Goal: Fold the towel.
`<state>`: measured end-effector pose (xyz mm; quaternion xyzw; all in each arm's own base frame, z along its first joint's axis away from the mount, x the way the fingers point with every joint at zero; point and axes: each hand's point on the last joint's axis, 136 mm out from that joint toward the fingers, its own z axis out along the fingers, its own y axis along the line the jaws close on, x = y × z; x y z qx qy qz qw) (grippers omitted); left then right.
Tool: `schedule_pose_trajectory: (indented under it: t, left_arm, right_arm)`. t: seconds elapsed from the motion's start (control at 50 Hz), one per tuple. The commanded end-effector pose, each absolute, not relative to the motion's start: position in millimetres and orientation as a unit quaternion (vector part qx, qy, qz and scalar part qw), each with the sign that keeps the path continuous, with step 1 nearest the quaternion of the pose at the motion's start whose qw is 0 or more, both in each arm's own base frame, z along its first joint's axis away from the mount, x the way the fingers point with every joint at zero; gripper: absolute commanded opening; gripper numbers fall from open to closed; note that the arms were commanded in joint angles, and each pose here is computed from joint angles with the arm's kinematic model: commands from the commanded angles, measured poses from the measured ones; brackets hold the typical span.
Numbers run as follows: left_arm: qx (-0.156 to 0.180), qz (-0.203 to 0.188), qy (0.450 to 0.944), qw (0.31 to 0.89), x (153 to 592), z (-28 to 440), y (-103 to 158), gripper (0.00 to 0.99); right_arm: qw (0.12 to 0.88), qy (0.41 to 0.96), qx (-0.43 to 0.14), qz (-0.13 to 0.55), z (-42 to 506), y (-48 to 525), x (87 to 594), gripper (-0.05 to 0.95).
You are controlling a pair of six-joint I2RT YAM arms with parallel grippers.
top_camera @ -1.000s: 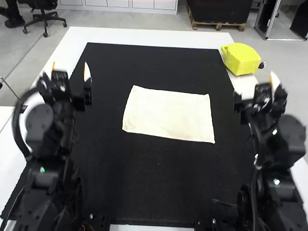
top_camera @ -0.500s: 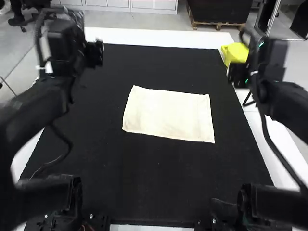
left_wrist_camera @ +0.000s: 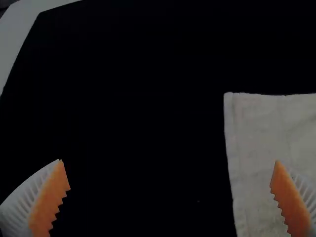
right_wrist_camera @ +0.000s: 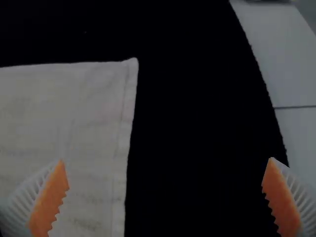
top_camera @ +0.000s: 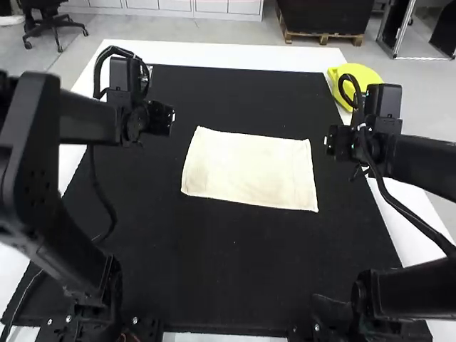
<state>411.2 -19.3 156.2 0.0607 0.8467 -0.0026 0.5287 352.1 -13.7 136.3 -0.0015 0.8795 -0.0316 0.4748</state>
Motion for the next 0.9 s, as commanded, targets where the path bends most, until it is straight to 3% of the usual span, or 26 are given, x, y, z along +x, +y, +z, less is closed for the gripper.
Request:
schedule_pose_trajectory:
  t: [0.0,0.1,0.34,0.88]
  left_arm:
    - [0.082,-0.049,0.843,0.529,425.6,154.7,-39.1,0.961]
    - [0.098,-0.077,0.849,0.514,437.2,140.6,-50.4,0.961]
    - [0.129,-0.099,0.856,0.49,466.3,117.5,-68.9,0.961]
    - [0.156,-0.097,0.877,0.444,506.6,60.1,-81.6,0.961]
  right_arm:
    - [0.469,0.883,-0.004,-0.018,129.2,-7.8,356.7,0.9]
    - [0.455,0.891,0.011,0.011,116.7,-1.3,360.0,0.9]
    - [0.43,0.902,0.016,0.037,85.6,6.8,381.7,0.9]
    - [0.433,0.9,0.017,0.049,62.6,11.2,437.5,0.9]
